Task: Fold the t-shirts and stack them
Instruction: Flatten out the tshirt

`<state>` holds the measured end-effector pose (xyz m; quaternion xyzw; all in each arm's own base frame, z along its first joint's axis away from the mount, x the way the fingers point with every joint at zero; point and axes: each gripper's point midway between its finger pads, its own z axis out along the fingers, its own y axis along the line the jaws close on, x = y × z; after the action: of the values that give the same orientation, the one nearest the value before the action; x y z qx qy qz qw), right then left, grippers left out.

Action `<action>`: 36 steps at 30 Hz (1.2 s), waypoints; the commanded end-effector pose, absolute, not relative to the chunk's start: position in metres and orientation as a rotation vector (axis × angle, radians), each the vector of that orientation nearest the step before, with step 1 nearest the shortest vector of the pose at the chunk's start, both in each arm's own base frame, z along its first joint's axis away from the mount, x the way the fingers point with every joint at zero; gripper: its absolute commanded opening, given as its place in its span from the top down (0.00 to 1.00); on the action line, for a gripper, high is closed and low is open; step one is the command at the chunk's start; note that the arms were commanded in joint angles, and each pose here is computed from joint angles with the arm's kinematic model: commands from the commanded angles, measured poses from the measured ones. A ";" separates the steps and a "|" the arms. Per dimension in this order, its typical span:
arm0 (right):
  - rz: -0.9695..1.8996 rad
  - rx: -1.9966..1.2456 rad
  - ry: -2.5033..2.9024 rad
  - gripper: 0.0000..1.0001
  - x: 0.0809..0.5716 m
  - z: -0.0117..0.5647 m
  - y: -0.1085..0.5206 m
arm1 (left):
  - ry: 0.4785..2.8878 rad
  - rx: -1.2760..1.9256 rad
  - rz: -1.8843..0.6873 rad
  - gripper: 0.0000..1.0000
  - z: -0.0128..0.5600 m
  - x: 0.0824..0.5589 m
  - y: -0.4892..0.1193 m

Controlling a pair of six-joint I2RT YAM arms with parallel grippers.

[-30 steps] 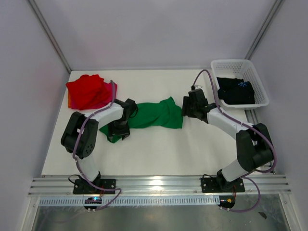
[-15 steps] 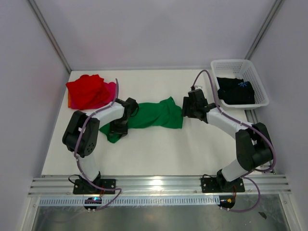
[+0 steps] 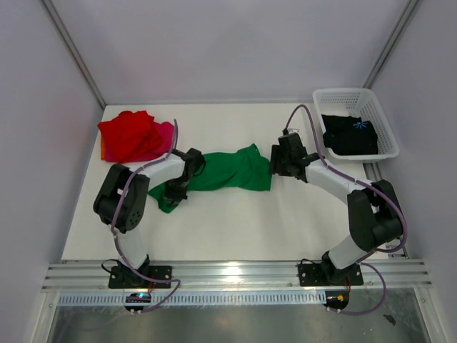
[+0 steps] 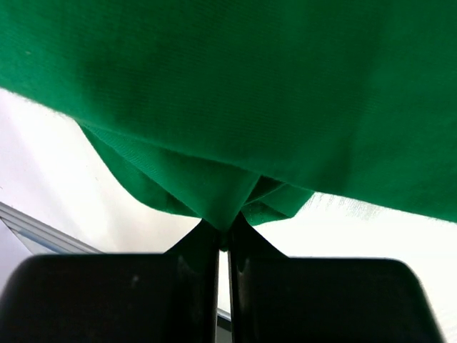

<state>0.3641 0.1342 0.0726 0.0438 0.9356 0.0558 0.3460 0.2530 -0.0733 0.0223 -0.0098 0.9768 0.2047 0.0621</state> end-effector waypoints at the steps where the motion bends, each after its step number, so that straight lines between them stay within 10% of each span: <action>1: 0.139 0.113 2.389 0.36 0.372 0.081 0.136 | 2.948 -0.053 0.604 1.00 0.020 0.255 -0.076; 23: 0.181 0.130 2.399 0.36 0.377 0.075 0.145 | 2.601 -0.173 0.722 1.00 0.226 0.316 -0.061; 36: 0.154 0.141 2.418 0.36 0.375 0.067 0.143 | 2.987 -0.100 0.576 1.00 0.134 0.262 -0.091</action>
<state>0.3616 0.1381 0.0540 0.0484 0.9433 0.0550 0.3239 0.3179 -0.0920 0.1486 -0.0465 0.9655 0.1988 0.1615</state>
